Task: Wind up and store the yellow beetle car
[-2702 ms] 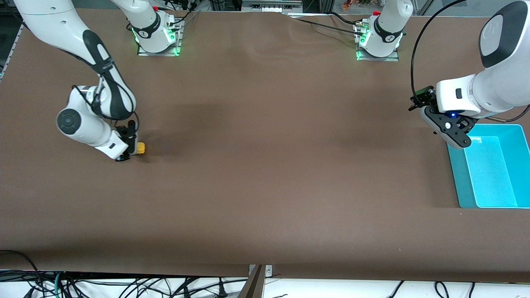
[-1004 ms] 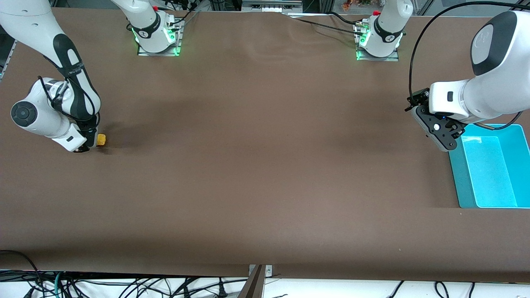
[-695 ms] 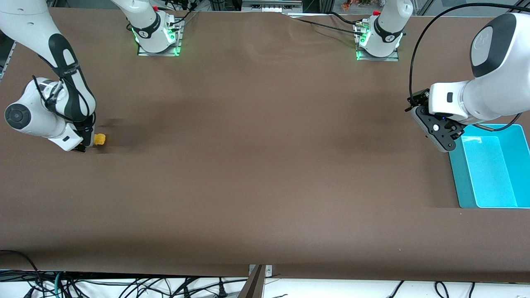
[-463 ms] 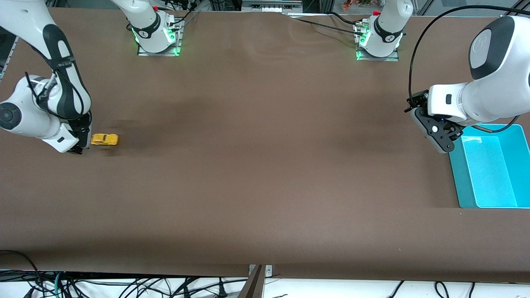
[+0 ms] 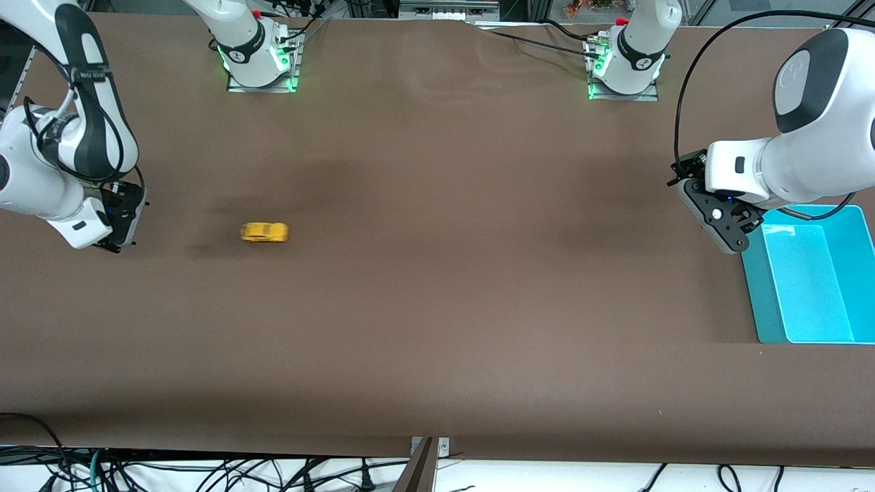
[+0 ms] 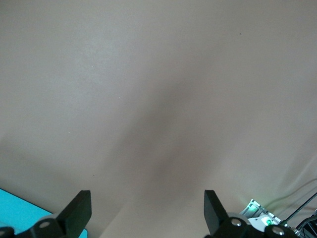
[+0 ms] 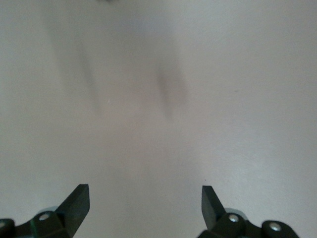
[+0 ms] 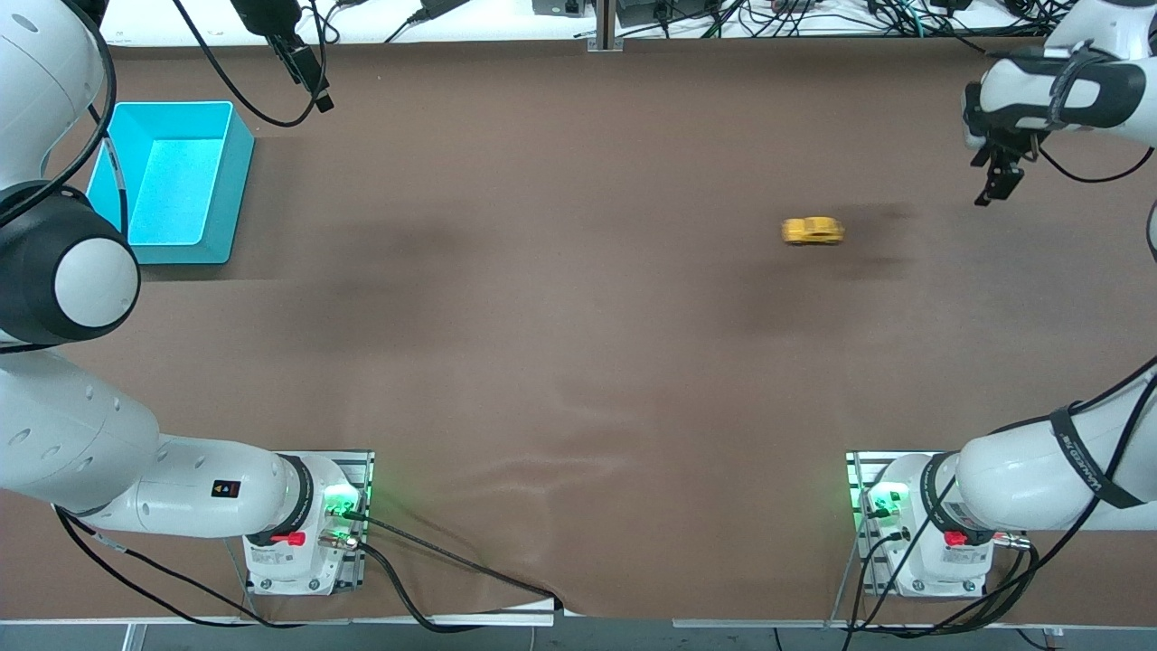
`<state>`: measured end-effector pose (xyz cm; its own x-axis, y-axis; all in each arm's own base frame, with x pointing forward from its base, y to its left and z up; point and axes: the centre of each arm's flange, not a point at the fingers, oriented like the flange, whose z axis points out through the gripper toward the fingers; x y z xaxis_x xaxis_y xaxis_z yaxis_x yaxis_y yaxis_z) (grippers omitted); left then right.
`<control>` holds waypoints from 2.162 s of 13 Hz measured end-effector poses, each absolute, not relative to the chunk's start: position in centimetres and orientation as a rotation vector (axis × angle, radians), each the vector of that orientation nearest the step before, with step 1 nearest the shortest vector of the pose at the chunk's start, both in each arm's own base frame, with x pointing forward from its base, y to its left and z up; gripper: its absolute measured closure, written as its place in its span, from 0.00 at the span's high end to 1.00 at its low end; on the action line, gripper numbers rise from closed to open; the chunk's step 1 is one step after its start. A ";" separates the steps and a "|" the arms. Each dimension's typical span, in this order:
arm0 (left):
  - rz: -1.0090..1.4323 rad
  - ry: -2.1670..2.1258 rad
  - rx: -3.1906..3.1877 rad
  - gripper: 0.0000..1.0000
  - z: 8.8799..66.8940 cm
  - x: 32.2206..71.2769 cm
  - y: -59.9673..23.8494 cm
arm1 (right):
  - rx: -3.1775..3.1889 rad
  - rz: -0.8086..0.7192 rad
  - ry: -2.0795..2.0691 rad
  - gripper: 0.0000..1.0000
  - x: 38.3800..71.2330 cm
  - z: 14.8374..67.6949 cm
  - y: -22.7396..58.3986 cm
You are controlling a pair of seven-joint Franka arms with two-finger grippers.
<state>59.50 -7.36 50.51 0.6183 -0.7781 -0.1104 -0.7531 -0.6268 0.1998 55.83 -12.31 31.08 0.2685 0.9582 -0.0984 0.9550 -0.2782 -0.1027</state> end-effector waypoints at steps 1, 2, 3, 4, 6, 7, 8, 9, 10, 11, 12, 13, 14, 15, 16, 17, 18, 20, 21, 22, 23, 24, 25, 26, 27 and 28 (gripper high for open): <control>-0.282 -1.287 2.703 1.00 50.5 59.5 -7.4 | -2.541 0.213 -1.799 1.00 56.1 32.9 -11.7; -0.282 -1.287 2.703 1.00 50.5 59.5 -7.4 | -2.593 0.214 -1.719 1.00 56.2 34.9 -11.5; -0.283 -1.288 2.702 1.00 50.4 59.5 -7.3 | -2.639 0.218 -1.643 1.00 56.2 36.7 -11.3; -0.282 -1.301 2.695 1.00 50.4 59.5 -7.3 | -2.688 0.224 -1.555 1.00 56.2 38.4 -11.0; -0.283 -1.344 2.668 1.00 50.2 59.6 -7.1 | -2.787 0.261 -1.340 1.00 55.9 41.9 -9.8; -0.288 -1.361 2.654 1.00 49.8 59.7 -7.0 | -2.830 0.300 -1.220 1.00 55.8 43.7 -8.9; -0.295 -1.374 2.642 1.00 49.4 59.9 -6.8 | -2.876 0.334 -1.104 1.00 55.6 45.5 -8.2; -0.296 -1.391 2.630 1.00 48.9 60.1 -6.8 | -2.919 0.360 -1.014 1.00 55.6 47.1 -7.6; -0.285 -1.413 2.620 1.00 48.4 60.4 -6.8 | -2.962 0.385 -0.930 1.00 55.5 48.6 -6.9; -0.269 -1.434 2.613 1.00 47.8 60.8 -6.8 | -3.006 0.405 -0.816 1.00 55.3 49.9 -6.3; -0.249 -1.462 2.603 1.00 46.8 61.0 -6.7 | -3.054 0.418 -0.666 1.00 55.1 51.3 -5.9; -0.232 -1.492 2.589 1.00 45.6 61.2 -6.5 | -3.103 0.418 -0.503 1.00 55.0 52.6 -5.1; -0.219 -1.523 2.574 1.00 44.0 61.2 -6.4 | -3.145 0.407 -0.338 1.00 54.8 53.7 -4.2; -0.212 -1.553 2.557 1.00 42.3 60.9 -6.3 | -3.174 0.383 -0.183 1.00 54.7 54.6 -3.5; -0.205 -1.584 2.539 1.00 40.5 60.6 -6.2 | -3.179 0.352 -0.048 1.00 54.6 55.3 -3.0; -0.195 -1.614 2.523 1.00 38.8 60.1 -6.0 | -3.157 0.322 0.056 1.00 54.7 55.7 -2.7; -0.188 -1.636 2.510 1.00 37.2 59.7 -5.7 | -3.139 0.291 0.115 1.00 54.9 56.3 -2.5; -0.174 -1.657 2.503 1.00 34.3 58.7 -5.1 | -3.125 0.225 0.161 1.00 55.1 58.1 -2.8; -0.154 -1.677 2.498 1.00 32.9 58.1 -5.4 | -3.123 0.200 0.179 1.00 55.2 58.9 -3.4; -0.124 -1.700 2.496 1.00 31.7 57.6 -6.0 | -3.122 0.188 0.192 1.00 55.2 59.3 -3.8; -0.093 -1.739 2.492 1.00 30.5 57.0 -7.0 | -3.121 0.188 0.196 1.00 55.2 59.2 -4.0; -0.067 -1.799 2.483 1.00 29.4 56.4 -8.1 | -3.123 0.181 0.191 1.00 55.5 58.9 -3.8; -0.050 -1.863 2.466 1.00 28.2 55.7 -9.2 | -3.125 0.165 0.183 1.00 56.0 58.5 -3.4; -0.033 -1.910 2.451 1.00 27.1 55.0 -10.0 | -3.126 0.161 0.182 1.00 56.3 58.2 -3.1; -0.016 -1.940 2.443 1.00 26.0 54.4 -10.3 | -3.126 0.163 0.182 1.00 56.5 57.9 -2.9; -0.005 -1.966 2.436 1.00 24.8 54.0 -10.3 | -3.126 0.161 0.182 1.00 56.6 57.8 -2.9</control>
